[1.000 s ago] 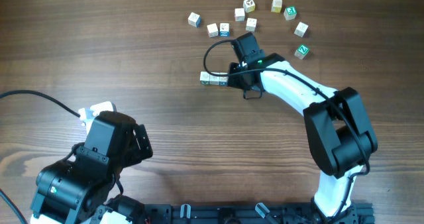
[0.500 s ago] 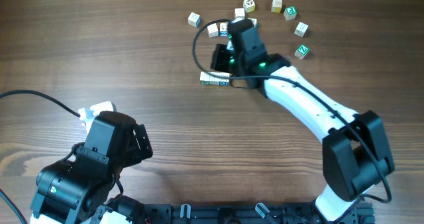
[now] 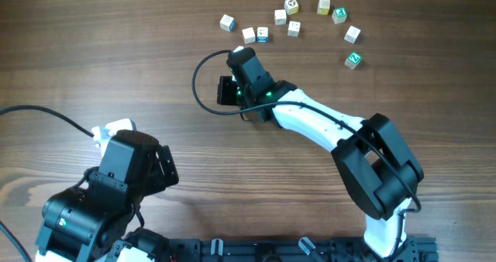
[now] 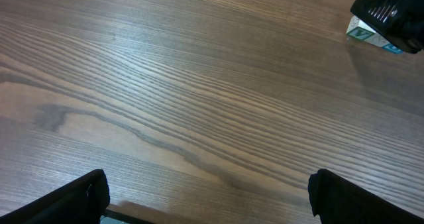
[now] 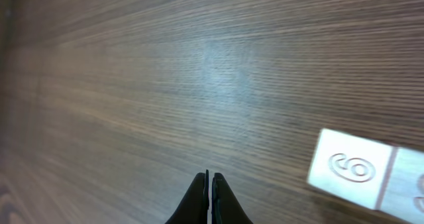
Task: Form a horizontal line
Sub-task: 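Move the right gripper left to the end of the row, then hold the right gripper beside the 6 block at the row's left end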
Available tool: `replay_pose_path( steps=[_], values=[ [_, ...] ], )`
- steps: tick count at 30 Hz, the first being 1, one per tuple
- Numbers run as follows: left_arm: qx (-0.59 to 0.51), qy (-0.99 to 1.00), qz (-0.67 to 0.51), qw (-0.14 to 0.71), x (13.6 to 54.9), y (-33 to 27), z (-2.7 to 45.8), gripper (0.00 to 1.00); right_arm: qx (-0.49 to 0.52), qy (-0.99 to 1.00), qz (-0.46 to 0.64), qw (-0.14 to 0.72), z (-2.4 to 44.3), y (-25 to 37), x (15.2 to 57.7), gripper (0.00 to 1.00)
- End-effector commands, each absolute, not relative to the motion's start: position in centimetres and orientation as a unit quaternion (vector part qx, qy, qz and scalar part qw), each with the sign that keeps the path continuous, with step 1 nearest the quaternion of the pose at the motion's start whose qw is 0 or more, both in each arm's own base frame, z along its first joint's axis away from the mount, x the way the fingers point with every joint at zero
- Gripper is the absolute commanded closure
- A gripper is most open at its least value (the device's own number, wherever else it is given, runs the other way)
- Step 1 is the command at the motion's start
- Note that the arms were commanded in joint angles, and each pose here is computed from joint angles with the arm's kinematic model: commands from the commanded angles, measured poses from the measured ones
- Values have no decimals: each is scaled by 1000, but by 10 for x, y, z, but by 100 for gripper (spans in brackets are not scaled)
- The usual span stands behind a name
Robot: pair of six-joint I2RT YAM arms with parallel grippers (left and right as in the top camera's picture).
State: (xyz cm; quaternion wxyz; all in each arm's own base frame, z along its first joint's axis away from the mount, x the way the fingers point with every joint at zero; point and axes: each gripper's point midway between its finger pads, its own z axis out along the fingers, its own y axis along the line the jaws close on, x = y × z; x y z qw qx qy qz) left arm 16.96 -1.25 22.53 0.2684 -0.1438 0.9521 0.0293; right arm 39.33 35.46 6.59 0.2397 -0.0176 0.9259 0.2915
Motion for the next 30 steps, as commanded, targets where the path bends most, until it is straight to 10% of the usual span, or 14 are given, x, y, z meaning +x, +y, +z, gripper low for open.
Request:
replay_pose_path(
  steps=[1,30],
  values=[
    [-154,949,37,272,170,-8,225,0,-5,932,268,243,50,350,397,95],
    [-154,949,37,272,170,-8,225,0,15,945,219,243,24,335,400,95]
  ],
)
